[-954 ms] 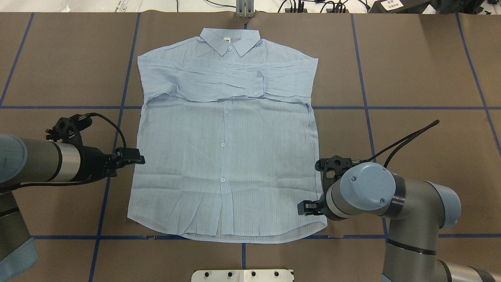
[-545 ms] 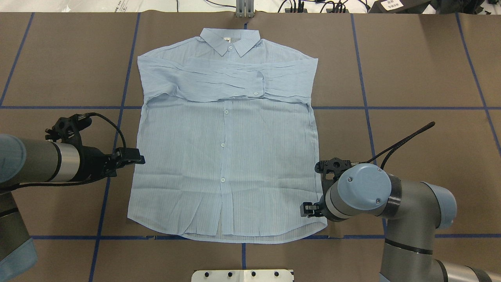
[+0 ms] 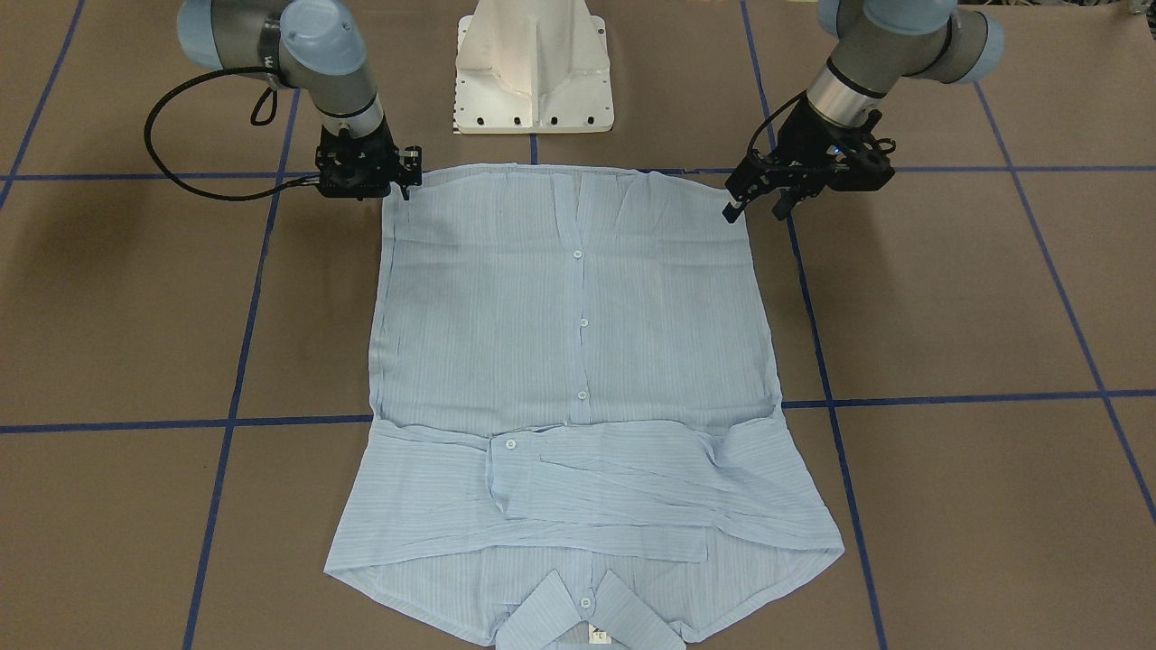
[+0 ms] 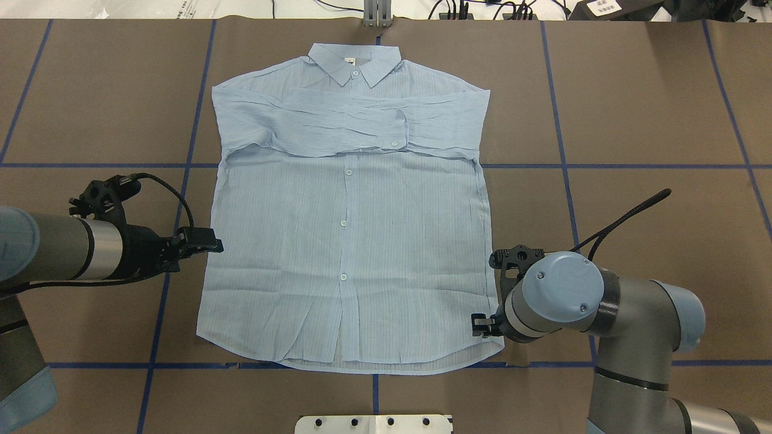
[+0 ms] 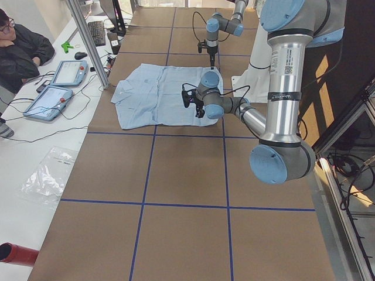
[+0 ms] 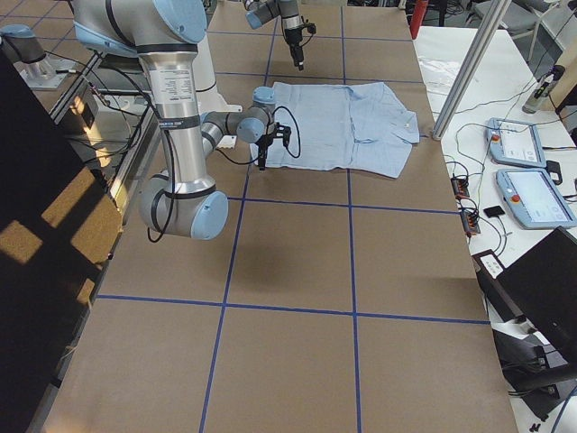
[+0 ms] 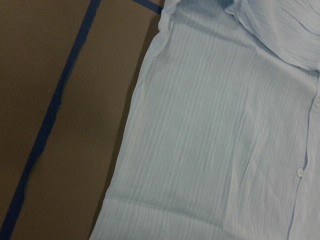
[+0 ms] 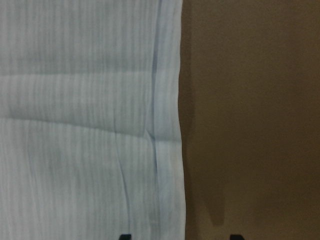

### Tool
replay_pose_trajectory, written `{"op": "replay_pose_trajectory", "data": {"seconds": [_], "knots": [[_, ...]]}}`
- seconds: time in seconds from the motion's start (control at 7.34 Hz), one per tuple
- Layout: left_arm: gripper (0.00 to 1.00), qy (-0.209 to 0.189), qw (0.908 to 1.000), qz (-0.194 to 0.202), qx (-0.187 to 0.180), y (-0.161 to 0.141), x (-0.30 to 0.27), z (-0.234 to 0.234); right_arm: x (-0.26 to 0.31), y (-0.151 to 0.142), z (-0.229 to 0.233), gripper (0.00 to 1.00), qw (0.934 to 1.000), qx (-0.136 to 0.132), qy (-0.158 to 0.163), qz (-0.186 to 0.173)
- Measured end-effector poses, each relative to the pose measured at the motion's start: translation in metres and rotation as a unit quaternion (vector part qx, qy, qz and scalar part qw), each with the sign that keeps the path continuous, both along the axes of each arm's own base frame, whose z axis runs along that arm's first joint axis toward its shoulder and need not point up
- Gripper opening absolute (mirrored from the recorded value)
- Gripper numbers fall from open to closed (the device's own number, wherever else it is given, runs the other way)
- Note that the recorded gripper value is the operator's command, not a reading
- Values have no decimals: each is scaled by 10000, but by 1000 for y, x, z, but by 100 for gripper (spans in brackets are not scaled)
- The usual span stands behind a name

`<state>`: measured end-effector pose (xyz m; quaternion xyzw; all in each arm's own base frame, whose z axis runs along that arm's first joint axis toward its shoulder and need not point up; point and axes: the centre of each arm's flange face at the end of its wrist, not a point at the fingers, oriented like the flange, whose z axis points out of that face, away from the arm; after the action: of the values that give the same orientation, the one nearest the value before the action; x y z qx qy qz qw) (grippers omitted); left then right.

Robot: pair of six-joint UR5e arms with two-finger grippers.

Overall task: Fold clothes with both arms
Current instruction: 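Lower both grippers onto the shirt's side edges near the hem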

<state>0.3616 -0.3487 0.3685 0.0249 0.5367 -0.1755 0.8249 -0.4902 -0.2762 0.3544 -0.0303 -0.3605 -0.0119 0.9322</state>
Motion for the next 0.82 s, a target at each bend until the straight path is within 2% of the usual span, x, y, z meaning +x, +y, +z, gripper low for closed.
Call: {"op": "replay_pose_trajectory", "data": {"seconds": [0.14,0.27,0.41,0.55,0.82], "knots": [[99,0,10000,0,0,0,0,0,-1,0,3,65,10000,-19,34,-11],[99,0,10000,0,0,0,0,0,-3,1,5,57,10000,-50,56,-30],[99,0,10000,0,0,0,0,0,-3,1,6,42,9999,-92,55,-60],[99,0,10000,0,0,0,0,0,-3,2,6,32,9999,-125,42,-86],[99,-3,10000,0,-2,0,0,0,-3,3,4,20,9998,-152,15,-115]]}}
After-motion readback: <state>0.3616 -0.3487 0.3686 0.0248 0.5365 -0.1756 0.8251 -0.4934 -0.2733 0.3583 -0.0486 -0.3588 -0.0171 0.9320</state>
